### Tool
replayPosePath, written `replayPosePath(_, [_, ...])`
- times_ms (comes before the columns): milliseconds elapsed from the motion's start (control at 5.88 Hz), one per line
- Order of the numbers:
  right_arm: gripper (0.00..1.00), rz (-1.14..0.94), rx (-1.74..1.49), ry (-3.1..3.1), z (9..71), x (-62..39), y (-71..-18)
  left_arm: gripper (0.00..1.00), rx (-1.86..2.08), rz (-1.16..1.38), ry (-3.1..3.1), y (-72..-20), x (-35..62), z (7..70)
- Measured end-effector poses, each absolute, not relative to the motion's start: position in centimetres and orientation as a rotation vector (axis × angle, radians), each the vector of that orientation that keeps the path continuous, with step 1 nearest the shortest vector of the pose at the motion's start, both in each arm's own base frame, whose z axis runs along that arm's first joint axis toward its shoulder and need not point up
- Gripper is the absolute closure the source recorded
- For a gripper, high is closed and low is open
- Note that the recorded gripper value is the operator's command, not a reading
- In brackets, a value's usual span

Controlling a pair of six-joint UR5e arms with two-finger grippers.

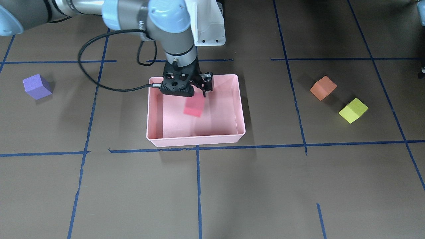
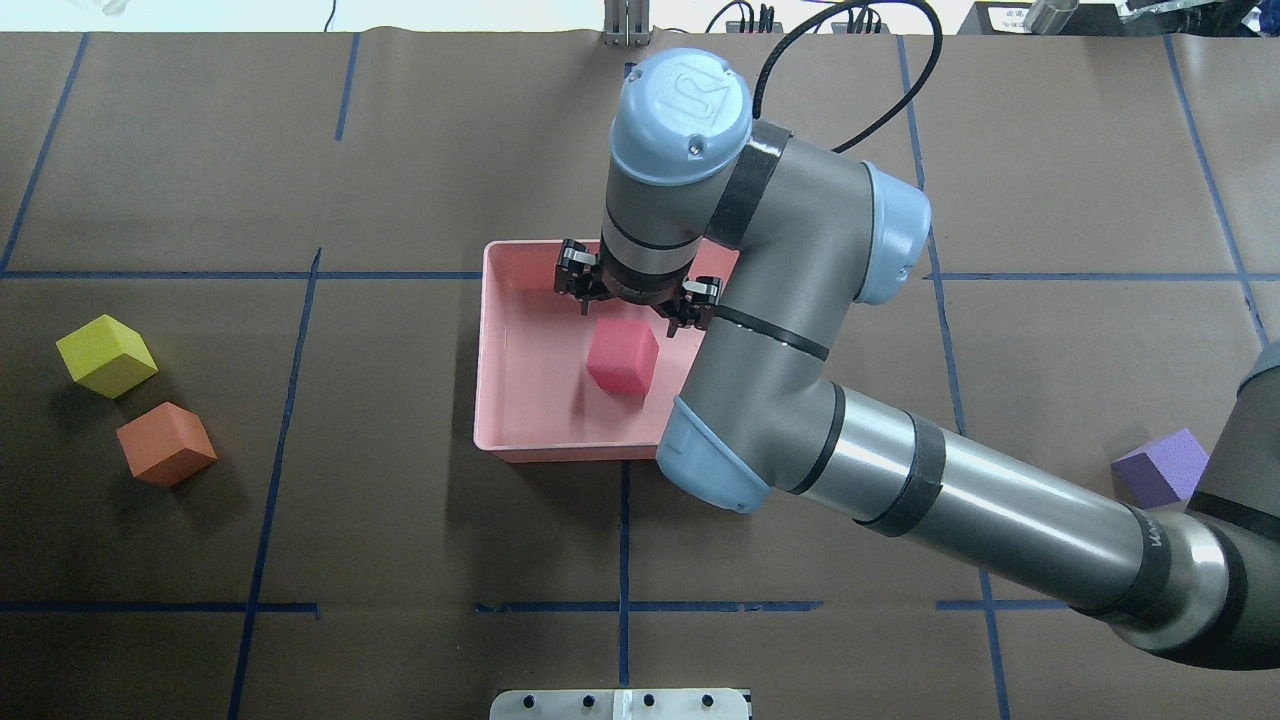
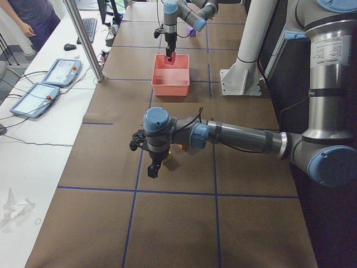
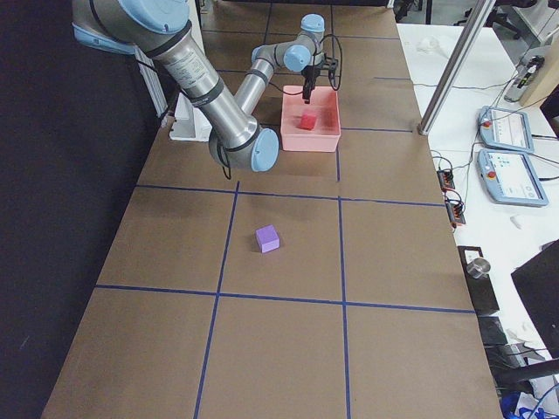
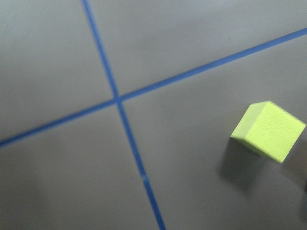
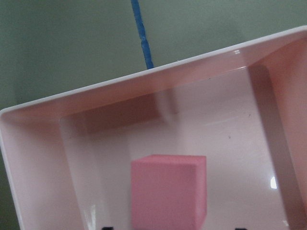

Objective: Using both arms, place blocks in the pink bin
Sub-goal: 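Carry the pink cube over the pink bin with the right gripper, then release the pink cube into the bin while the left gripper reaches the yellow cube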

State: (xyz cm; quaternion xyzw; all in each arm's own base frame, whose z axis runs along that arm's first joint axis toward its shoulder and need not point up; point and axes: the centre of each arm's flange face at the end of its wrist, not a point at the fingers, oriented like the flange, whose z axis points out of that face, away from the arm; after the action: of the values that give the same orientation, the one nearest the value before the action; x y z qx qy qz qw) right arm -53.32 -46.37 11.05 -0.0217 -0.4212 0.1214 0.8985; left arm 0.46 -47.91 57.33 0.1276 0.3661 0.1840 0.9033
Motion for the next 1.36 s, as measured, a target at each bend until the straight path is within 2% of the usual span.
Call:
replayPosePath(340, [0.0,0.171,0.001,-0.84,11.6,-52.2,-46.0,0.0,0.323,0.499,0.772,-49.8,5.4,56.9])
replayPosePath(680, [0.0,0.044,0.054,-0.833,14.8,-46.8,-46.1,0.0,0.355,0.658,0.8,-50.1,13.0,56.0])
replayPosePath(1360, [0.0,-0.019,0.076,-0.826,17.7,-43.0,-46.8,0.0,0.335,0.727,0.816,-50.6,17.5,58.5])
